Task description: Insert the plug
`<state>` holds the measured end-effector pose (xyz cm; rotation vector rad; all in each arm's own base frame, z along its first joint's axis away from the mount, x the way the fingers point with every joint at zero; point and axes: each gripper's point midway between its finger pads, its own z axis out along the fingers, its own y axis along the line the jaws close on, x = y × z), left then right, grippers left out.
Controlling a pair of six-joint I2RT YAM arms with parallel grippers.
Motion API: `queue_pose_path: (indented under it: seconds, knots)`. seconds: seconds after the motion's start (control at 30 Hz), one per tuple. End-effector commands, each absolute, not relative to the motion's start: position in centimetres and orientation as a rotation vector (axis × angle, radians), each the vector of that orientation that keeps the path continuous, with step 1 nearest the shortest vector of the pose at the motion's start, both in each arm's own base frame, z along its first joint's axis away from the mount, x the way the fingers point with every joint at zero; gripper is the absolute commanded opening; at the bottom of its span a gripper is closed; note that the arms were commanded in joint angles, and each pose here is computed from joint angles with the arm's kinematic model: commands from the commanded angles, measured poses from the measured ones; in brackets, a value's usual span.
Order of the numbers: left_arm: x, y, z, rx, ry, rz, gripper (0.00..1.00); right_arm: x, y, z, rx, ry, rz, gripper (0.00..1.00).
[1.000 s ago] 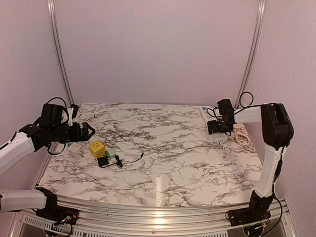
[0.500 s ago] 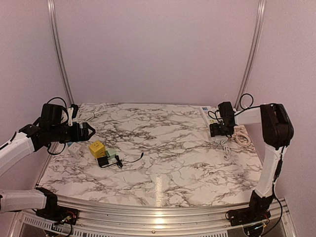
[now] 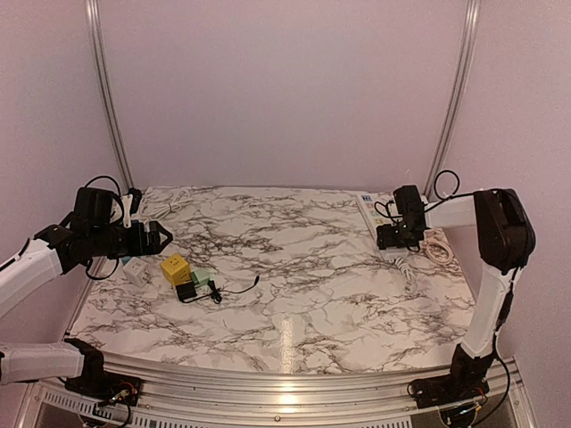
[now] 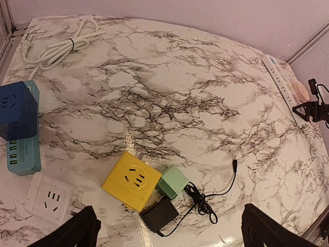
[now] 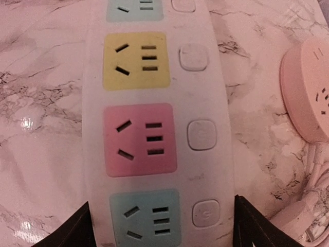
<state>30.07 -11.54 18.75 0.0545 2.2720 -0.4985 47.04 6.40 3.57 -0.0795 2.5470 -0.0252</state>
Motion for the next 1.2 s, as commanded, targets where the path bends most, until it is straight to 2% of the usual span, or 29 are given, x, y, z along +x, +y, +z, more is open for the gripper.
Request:
queue_pose_path:
  seconds: [0.0,0.43,0.9,1.1,1.17]
  knots:
    - [30.1,-11.5,18.8,0.054,2.258,-0.509,0.99,45.4,10.6,4.1,-0.166,2.554,0.026,0.64]
    - [30.2,-11.5,18.6,0.051,2.262,-0.513,0.99,40.2,20.3,3.4,-0.378,2.546,0.126,0.64]
    - [30.2,-11.6,18.6,0.051,2.260,-0.515,0.99,35.0,25.6,4.6,-0.429,2.509,0.228,0.67]
    - [30.2,-11.6,18.6,0.049,2.261,-0.514,0.99,32.6,28.6,5.0,-0.508,2.502,0.283,0.73]
    - [30.2,-11.7,18.5,0.056,2.271,-0.520,0.99,31.9,29.6,5.4,-0.527,2.488,0.316,0.88]
